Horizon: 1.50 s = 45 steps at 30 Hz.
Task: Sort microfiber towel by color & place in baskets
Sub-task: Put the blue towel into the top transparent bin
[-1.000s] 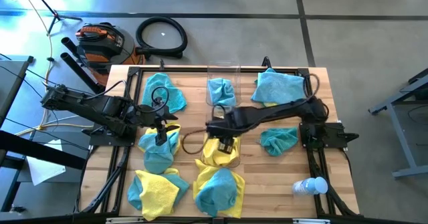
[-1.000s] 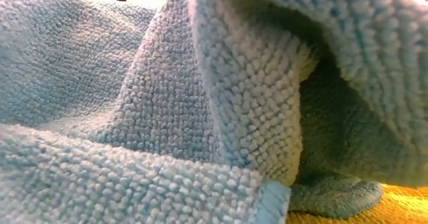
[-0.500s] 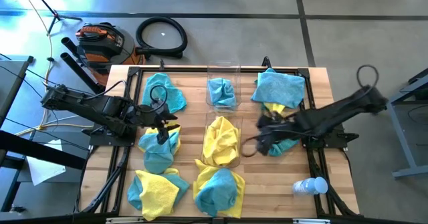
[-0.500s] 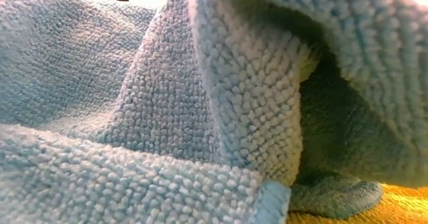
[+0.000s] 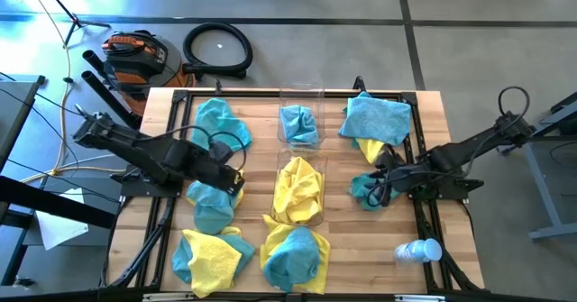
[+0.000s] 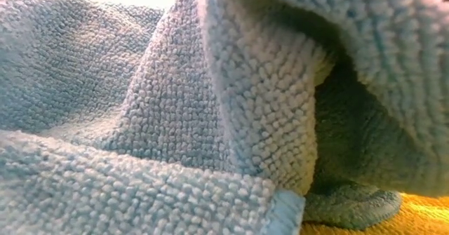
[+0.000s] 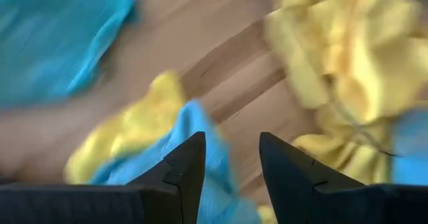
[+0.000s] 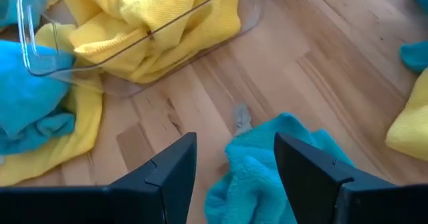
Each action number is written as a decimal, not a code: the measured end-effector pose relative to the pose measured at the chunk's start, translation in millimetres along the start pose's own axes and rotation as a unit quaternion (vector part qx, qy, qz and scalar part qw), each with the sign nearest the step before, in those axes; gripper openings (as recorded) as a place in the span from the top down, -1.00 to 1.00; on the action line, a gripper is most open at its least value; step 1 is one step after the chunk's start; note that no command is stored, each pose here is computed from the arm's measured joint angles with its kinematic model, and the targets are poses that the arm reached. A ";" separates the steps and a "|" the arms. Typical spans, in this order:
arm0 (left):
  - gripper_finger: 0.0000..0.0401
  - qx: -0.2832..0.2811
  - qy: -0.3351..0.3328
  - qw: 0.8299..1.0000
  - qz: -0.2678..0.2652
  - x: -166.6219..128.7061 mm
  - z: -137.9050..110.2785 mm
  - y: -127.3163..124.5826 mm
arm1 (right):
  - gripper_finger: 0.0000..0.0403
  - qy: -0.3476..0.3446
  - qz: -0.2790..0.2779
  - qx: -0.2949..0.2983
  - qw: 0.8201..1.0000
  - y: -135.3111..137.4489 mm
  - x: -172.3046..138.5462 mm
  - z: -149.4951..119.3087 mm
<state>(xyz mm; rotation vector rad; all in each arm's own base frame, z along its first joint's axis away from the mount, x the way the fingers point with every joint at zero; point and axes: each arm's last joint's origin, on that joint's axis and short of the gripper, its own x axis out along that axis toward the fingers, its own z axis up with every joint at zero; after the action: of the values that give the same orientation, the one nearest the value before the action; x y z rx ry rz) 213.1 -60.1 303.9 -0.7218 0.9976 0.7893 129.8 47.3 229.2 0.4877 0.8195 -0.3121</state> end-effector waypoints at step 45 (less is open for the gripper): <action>1.00 -0.119 0.038 0.988 0.093 15.2 -16.1 -10.0 | 0.02 -0.018 -0.005 -0.099 0.995 -2.8 -1.7 -0.2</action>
<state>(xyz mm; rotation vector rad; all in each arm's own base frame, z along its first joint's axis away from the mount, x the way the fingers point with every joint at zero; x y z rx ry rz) 219.3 -74.9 285.7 -0.8782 1.0601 1.0631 127.3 45.2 229.6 0.2916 0.8088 -0.2450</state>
